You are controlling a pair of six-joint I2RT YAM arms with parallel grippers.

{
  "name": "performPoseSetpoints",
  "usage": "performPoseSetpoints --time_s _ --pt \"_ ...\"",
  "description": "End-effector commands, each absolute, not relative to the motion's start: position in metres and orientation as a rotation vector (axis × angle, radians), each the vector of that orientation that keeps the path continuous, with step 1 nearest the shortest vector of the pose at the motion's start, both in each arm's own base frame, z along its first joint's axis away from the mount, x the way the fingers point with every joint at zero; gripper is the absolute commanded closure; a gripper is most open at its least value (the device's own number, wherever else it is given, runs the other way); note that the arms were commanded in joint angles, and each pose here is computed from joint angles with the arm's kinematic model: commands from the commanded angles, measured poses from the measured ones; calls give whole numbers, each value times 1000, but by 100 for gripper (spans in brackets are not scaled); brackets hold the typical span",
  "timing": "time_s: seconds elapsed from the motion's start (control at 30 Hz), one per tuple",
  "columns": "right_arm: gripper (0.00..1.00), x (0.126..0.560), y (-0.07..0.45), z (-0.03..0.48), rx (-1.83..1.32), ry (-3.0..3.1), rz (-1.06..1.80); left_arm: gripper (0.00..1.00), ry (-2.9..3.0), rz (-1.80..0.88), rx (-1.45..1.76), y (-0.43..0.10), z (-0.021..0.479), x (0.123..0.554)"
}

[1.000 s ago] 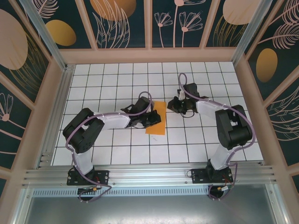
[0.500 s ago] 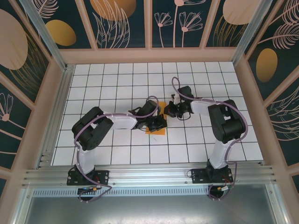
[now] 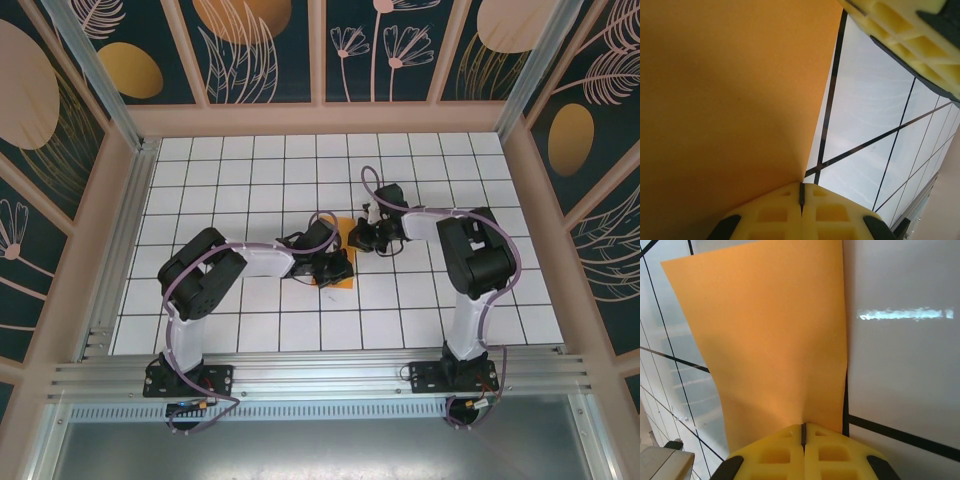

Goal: Fold a paper plane with a square sheet of paper (pick it up from the middle)
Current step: Fold the square sheet of paper in half at the center of the table.

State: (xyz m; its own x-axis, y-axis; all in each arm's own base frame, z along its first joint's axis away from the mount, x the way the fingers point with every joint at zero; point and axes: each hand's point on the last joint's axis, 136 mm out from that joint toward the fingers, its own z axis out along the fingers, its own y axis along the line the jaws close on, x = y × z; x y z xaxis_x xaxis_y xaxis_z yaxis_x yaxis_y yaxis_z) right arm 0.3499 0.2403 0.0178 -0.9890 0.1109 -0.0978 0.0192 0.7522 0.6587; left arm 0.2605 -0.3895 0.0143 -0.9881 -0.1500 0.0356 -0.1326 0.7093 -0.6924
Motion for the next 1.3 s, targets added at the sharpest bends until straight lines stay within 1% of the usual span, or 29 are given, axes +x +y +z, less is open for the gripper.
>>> performPoseSetpoints --time_s 0.0,0.4,0.5,0.6,0.9,1.03,1.1,1.17,1.23,1.27 --pt "100 376 228 11 116 2787 978 100 2995 -1046 -302 -370 -16 241" --pt "100 445 208 0 214 2715 911 100 3013 -1041 -297 -365 -23 235" --pt "100 466 199 3 246 2680 871 100 3009 -1043 -294 -365 -22 235" --pt "100 483 198 12 249 2640 890 100 3007 -1039 -295 -364 -22 235" --pt "100 509 200 25 244 2605 872 100 3001 -1032 -290 -363 -22 236" --pt "99 502 199 60 208 2557 875 99 2912 -1029 -185 -372 8 255" --pt "92 486 197 74 185 2543 849 94 2837 -1058 -137 -379 35 270" --pt "83 464 192 80 171 2551 813 84 2755 -1111 -126 -381 64 284" --pt "75 440 190 81 161 2567 789 76 2689 -1143 -146 -374 85 296" --pt "73 427 191 79 151 2580 782 74 2661 -1156 -162 -367 93 302"
